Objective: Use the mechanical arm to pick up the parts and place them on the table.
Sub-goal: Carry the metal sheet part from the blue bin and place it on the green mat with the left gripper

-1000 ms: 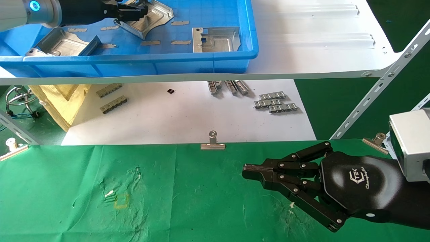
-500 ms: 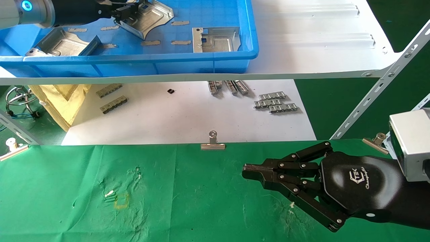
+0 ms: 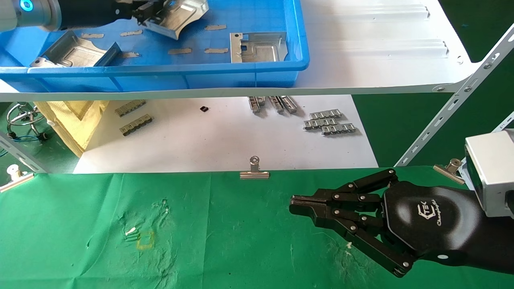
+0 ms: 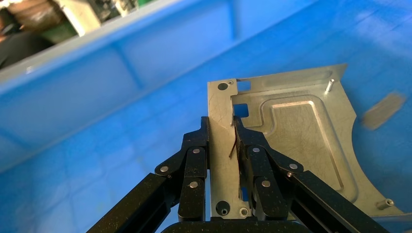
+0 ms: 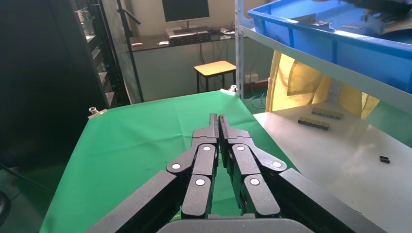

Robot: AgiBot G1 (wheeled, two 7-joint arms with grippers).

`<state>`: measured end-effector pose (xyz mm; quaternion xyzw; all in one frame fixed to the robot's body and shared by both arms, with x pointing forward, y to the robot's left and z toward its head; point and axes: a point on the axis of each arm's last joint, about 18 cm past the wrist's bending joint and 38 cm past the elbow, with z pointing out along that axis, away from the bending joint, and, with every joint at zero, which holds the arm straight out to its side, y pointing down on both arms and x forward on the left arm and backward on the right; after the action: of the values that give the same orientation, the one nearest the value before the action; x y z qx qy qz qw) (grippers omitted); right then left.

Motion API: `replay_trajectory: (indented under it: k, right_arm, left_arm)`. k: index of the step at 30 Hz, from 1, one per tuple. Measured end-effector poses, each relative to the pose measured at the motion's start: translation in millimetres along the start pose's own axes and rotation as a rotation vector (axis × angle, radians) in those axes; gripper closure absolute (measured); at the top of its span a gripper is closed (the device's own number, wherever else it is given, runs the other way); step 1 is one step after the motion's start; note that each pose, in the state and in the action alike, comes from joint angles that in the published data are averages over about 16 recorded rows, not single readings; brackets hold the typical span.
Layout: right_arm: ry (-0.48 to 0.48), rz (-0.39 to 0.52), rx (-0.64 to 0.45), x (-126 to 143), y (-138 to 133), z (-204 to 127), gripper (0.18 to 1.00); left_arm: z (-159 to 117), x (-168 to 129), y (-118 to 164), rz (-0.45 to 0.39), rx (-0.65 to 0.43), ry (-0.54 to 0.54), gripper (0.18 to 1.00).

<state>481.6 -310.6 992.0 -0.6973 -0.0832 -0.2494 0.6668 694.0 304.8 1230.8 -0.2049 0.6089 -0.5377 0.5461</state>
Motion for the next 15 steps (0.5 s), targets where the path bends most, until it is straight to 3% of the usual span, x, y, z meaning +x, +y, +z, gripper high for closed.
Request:
replay_trajectory:
  k: [7, 15]
  right_arm:
    - [0.000, 0.000, 0.000, 0, 0, 0, 0.936]
    - [0.000, 0.000, 0.000, 0, 0, 0, 0.839]
  left_arm:
    - [-23, 15, -17, 0.050, 0.090, 0.168, 0.914]
    - [-69, 43, -25, 0.198, 0.201, 0.432, 0.915]
